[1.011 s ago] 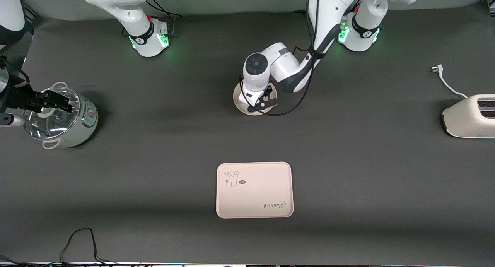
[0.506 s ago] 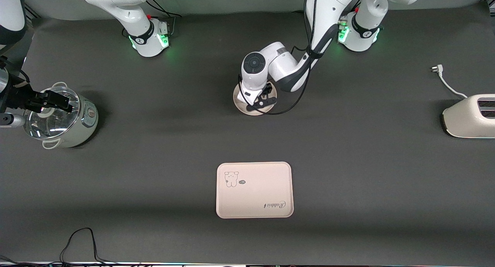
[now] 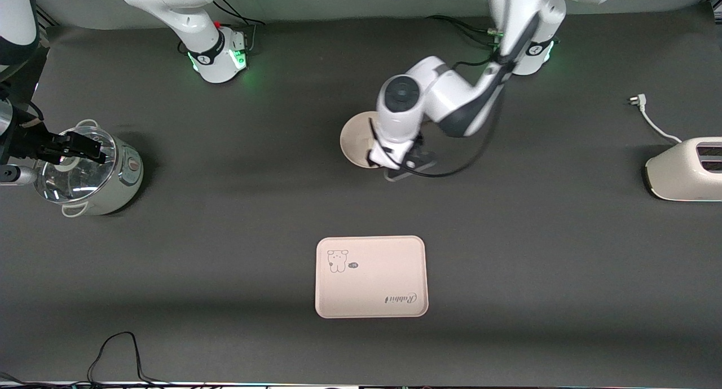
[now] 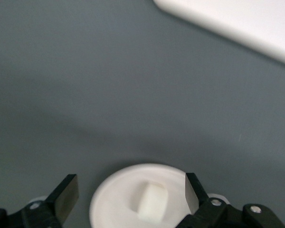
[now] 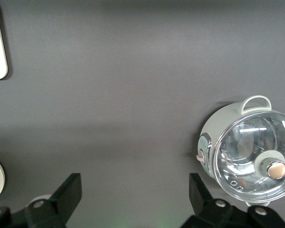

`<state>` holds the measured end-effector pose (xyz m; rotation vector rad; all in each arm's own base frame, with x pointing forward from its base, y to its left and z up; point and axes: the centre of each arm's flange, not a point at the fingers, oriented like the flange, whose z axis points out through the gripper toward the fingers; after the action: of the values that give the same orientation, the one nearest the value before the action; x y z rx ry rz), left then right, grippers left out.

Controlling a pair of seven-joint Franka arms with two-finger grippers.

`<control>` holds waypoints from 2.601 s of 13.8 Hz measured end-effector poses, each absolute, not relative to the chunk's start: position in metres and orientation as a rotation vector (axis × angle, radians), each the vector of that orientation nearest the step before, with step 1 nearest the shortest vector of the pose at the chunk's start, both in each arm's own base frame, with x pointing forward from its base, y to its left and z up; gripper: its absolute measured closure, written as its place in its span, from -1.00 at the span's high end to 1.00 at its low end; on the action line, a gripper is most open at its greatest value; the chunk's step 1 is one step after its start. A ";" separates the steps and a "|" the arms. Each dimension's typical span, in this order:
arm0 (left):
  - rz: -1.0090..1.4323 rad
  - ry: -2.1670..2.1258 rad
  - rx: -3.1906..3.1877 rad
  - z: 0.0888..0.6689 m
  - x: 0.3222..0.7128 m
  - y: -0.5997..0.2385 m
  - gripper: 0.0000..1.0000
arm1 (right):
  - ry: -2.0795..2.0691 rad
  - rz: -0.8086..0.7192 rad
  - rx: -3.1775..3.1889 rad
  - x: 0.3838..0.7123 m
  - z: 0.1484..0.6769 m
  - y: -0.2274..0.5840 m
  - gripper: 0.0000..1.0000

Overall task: Place bun in plate and plate on tray
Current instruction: 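Withdraw the left gripper while the right gripper reaches toward the plate, then lower the right gripper to the plate rim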

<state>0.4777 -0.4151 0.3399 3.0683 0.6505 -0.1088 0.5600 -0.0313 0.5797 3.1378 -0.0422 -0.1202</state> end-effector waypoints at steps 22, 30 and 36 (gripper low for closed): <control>-0.049 0.296 3.229 0.566 0.572 -0.012 1.00 | -0.033 -0.166 3.276 0.434 0.573 0.388 1.00; -0.054 0.321 3.223 0.565 0.572 0.001 1.00 | 0.037 -0.167 3.274 0.402 0.495 0.419 1.00; -0.065 0.306 3.225 0.561 0.573 -0.004 1.00 | 0.013 -0.054 3.303 0.376 0.383 0.411 1.00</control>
<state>0.5728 -0.0044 0.5613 3.2249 0.3056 -0.0652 0.3756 0.4107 0.3830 3.3029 0.0134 -0.0540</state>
